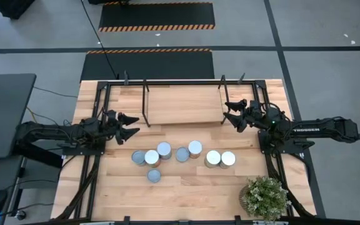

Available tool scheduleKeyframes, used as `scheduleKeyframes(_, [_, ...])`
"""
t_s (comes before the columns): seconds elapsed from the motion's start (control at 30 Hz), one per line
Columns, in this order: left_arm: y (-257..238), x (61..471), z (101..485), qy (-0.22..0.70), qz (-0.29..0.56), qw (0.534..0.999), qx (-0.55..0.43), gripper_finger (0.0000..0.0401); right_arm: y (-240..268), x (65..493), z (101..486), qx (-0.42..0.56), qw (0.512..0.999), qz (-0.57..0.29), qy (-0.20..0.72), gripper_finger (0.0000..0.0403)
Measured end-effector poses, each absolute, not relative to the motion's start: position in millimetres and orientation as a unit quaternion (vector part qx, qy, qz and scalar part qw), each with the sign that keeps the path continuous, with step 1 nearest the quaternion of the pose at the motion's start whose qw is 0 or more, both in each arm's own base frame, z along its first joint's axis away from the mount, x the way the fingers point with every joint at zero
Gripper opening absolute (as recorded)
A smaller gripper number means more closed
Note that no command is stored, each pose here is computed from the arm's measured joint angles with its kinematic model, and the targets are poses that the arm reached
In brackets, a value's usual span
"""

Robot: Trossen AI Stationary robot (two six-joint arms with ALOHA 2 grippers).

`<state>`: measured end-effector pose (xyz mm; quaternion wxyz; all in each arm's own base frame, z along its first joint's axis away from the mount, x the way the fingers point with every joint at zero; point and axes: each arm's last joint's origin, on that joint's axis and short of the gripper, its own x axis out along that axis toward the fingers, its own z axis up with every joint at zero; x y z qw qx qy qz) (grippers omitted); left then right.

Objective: Pick and place cans onto a shelf
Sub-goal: Put the canned peaches on the shelf

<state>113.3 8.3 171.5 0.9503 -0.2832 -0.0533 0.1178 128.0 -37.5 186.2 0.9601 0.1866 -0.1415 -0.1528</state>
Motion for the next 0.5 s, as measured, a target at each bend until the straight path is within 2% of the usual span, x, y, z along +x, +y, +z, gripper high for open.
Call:
scheduleKeyframes(0.13, [9,113,172,-0.054,0.127,0.955,-0.263,0.0393,-36,128,186,0.184,0.962,-0.147,-0.139,0.0373])
scheduleKeyframes(0.33, [10,113,172,-0.06,0.147,0.955,-0.251,0.0393,-29,130,186,0.196,0.969,-0.077,-0.126,0.0373])
scheduleKeyframes(0.5, [13,112,171,-0.063,0.194,0.95,-0.236,0.0393,-25,131,186,0.209,0.968,-0.062,-0.124,0.0373])
